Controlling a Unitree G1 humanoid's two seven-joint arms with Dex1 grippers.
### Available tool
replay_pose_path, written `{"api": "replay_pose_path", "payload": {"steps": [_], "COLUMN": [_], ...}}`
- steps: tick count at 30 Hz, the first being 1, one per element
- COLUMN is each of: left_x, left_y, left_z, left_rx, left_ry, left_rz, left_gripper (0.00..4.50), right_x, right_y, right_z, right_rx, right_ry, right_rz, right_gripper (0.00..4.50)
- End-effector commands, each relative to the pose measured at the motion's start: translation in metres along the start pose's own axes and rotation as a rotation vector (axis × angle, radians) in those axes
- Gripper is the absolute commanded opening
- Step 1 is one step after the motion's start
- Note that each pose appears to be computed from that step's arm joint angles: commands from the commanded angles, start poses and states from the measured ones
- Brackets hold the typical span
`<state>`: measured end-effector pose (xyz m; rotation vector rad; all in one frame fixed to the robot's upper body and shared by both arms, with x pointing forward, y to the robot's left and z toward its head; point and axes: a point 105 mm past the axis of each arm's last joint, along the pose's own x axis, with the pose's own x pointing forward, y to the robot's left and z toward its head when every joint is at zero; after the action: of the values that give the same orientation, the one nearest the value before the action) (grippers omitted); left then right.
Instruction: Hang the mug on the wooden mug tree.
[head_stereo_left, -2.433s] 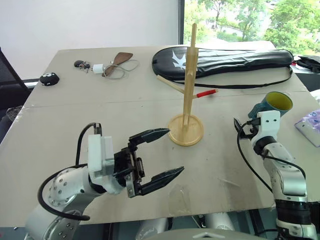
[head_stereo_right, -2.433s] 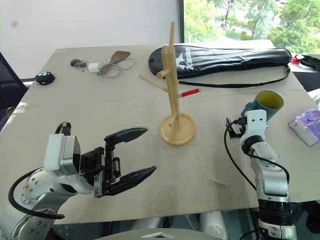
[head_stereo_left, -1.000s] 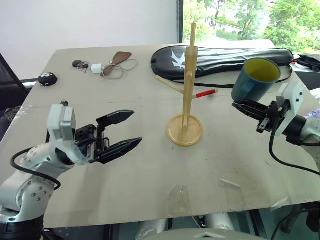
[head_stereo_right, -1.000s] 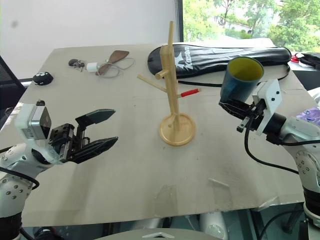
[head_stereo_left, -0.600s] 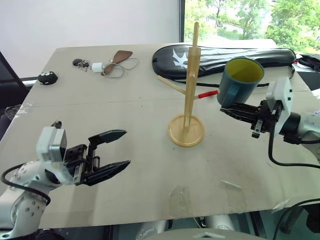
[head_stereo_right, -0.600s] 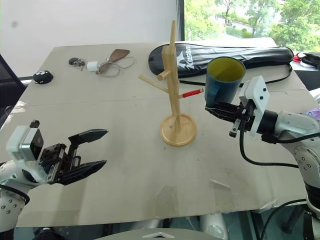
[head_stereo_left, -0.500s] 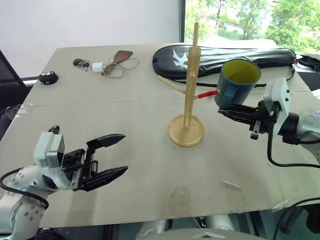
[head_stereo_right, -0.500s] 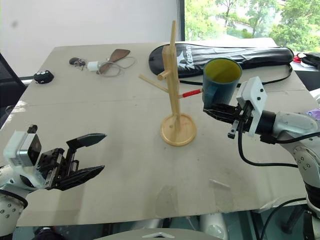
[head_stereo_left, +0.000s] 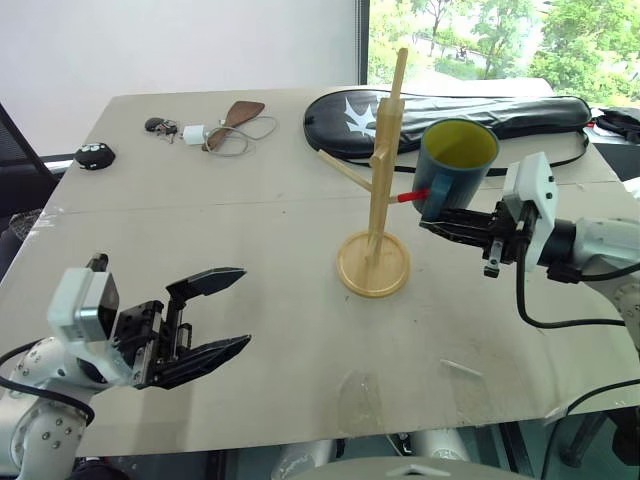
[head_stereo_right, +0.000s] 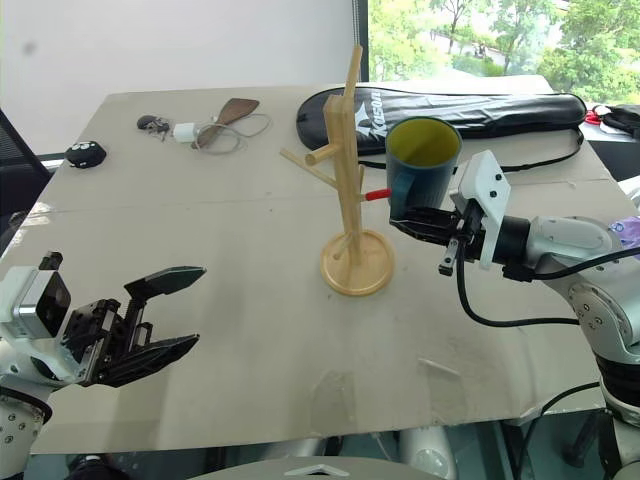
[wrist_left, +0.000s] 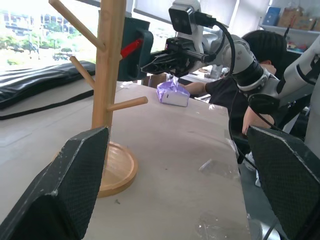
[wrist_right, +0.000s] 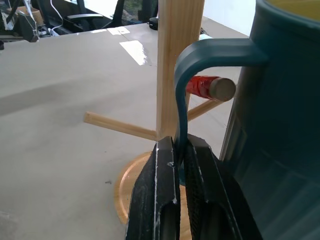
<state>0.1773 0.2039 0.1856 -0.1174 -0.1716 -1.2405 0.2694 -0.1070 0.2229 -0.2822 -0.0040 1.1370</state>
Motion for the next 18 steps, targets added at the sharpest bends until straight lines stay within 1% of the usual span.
{"api": "replay_pose_path", "payload": {"steps": [1, 6, 8, 9, 11, 14, 18], "left_x": [-0.009, -0.015, -0.016, -0.016, -0.017, -0.017, -0.012], "left_y": [-0.003, -0.005, -0.005, -0.005, -0.005, -0.005, -0.001], "left_z": [0.005, 0.002, 0.001, 0.001, 0.001, 0.001, -0.005], "left_rx": [0.027, 0.039, 0.045, 0.046, 0.050, 0.053, 0.042], "left_ry": [-0.035, -0.044, -0.052, -0.054, -0.059, -0.070, -0.068], "left_rz": [0.021, 0.029, 0.034, 0.034, 0.040, 0.050, 0.096], "left_gripper": [4.50, 4.50, 4.50, 4.50, 4.50, 4.50, 4.50], "right_x": [0.003, 0.013, 0.015, 0.015, 0.011, 0.001, -0.020], "right_y": [0.003, 0.000, -0.005, -0.006, -0.006, -0.002, 0.011], "right_z": [0.010, 0.001, 0.002, 0.002, 0.007, 0.014, 0.023], "right_rx": [-0.063, -0.073, -0.065, -0.061, -0.076, -0.083, -0.055], "right_ry": [-0.024, 0.011, 0.004, 0.000, -0.011, -0.038, -0.103], "right_rz": [0.016, 0.006, -0.021, -0.024, -0.035, -0.040, -0.035], "right_gripper": [0.12, 0.12, 0.51, 0.82, 1.68, 3.22, 3.22]}}
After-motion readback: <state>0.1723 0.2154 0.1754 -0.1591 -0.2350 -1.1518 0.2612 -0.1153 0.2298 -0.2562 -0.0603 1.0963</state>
